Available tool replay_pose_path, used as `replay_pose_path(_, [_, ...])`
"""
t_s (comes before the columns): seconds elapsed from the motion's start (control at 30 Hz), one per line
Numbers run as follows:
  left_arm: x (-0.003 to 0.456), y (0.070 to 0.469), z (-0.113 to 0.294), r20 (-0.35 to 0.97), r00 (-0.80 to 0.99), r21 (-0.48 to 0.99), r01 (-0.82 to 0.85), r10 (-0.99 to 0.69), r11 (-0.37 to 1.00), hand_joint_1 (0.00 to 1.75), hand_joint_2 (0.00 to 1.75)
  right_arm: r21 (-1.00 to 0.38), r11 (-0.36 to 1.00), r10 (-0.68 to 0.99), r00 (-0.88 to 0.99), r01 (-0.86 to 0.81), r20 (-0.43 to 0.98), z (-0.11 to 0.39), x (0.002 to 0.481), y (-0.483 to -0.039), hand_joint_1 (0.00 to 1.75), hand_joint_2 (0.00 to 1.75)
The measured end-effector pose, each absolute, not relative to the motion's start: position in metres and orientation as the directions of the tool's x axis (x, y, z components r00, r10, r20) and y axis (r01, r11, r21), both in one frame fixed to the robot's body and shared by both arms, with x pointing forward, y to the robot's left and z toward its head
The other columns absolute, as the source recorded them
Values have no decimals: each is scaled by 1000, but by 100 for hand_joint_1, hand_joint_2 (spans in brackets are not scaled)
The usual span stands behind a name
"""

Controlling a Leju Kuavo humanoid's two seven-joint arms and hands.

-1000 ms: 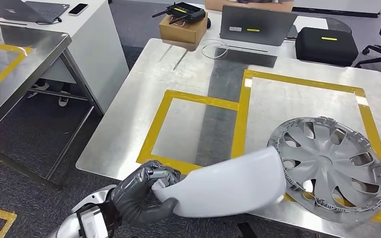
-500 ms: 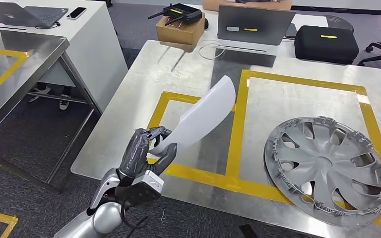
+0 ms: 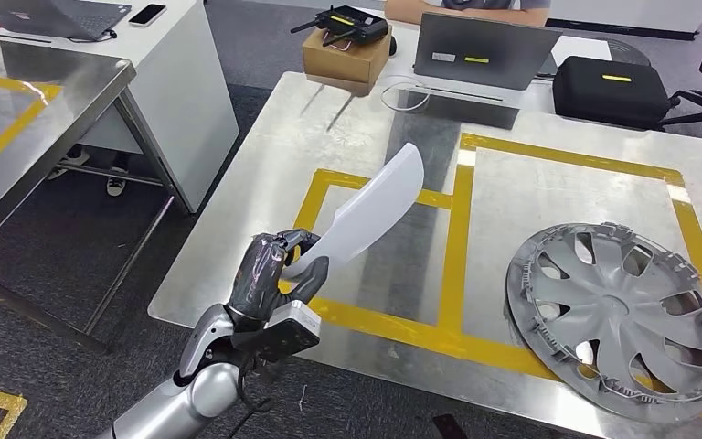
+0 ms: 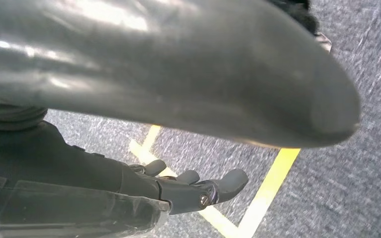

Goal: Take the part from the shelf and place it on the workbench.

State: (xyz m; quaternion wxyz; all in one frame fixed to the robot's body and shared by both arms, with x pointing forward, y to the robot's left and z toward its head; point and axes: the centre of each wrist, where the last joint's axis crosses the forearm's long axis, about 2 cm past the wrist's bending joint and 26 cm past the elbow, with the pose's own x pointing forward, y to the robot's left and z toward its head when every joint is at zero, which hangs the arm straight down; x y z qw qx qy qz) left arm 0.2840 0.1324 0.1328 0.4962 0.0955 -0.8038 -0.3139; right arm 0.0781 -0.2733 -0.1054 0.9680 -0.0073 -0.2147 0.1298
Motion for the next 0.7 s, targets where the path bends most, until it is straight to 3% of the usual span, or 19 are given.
replay_pose_path(0.2, [283,130,129,736,-476,612,164,-481,774,175,175,-74,966,257,875,-249,411,-106,77,-276,0,0])
replay_pose_path(0.4, [292,129,113,650,-413,737,136,-638,662,175,175,-73,963,264,871,-258,413,-105,79,-275,0,0])
replay_pose_path(0.7, [310,128,88,317,-430,933,-17,-845,358,175,175,-66,961,271,868,-269,416,-105,81,-269,0,0])
